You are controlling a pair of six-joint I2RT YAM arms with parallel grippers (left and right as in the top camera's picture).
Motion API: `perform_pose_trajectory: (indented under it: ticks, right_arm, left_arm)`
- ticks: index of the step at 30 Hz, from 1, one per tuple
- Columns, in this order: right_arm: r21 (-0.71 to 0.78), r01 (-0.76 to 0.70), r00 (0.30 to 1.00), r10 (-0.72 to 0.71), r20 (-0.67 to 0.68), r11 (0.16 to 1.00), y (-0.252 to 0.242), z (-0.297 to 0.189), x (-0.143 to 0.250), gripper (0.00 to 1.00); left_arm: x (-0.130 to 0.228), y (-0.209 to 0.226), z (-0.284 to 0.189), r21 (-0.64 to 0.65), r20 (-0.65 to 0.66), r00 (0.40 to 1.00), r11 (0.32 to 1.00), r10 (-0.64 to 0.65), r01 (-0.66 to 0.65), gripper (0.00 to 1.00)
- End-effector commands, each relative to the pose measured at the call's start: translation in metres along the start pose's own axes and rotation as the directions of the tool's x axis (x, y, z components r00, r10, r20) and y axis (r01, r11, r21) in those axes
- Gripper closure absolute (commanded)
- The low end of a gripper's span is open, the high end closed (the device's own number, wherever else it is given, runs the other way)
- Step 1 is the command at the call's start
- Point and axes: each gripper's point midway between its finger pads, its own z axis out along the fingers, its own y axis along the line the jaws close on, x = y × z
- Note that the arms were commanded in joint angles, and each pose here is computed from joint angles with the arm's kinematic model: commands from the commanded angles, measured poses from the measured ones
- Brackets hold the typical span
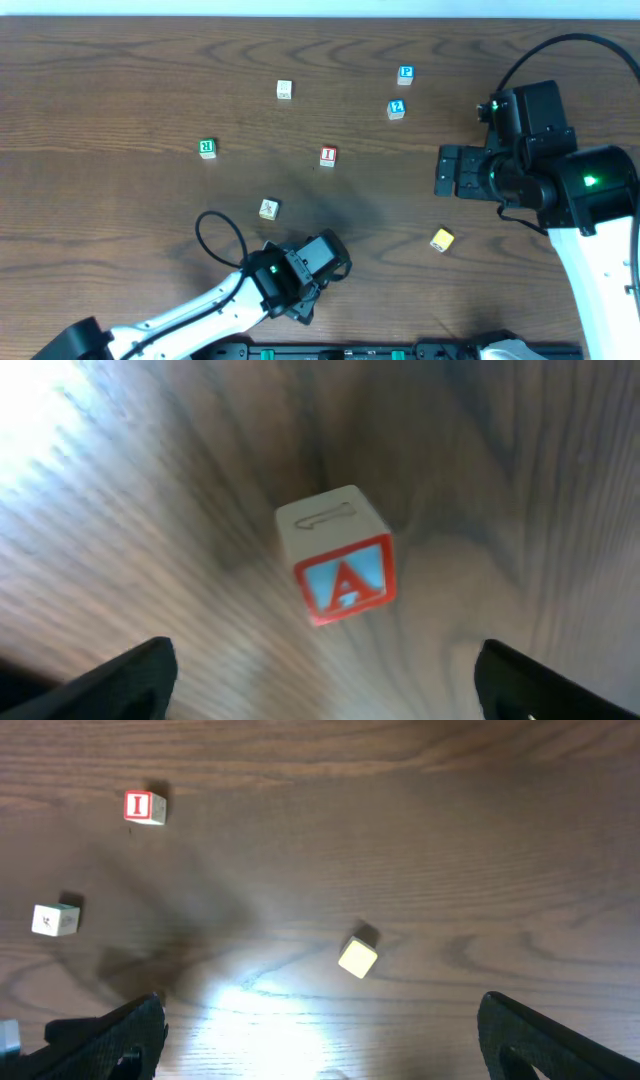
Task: Spell out Ai2
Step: 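Release the I block and move left gripper to the red A block, then grasp the red A block with the left gripper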
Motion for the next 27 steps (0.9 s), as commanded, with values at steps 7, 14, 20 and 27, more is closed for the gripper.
perform_pose_trajectory:
  ticks: [7,14,20,27]
  right_arm:
    - [0.021,0.001,1.0,0.0,-0.029,1.0,-0.0046,0.0005,0.0078,0.01]
    - [0.024,0.001,0.999,0.0,-0.037,1.0,-0.0053,0.0004,0.0098,0.01]
    - [0.024,0.001,0.999,0.0,-0.036,1.0,-0.0053,0.0004,0.0097,0.01]
    - [0.028,0.002,0.999,-0.001,-0.047,1.0,-0.0063,0.0003,0.0124,0.01]
  left_arm:
    - [-0.0104,-0.0113,0.0097,0.058,0.067,0.996,0.997,-0.059,0.055,0.17]
    - [-0.013,-0.0103,0.0096,0.056,0.079,0.995,0.997,-0.06,0.055,0.24]
    - [-0.0132,-0.0099,0.0101,0.053,0.079,0.995,0.997,-0.06,0.056,0.24]
    - [-0.0159,-0.007,0.013,0.039,0.094,0.994,0.998,-0.059,0.056,0.24]
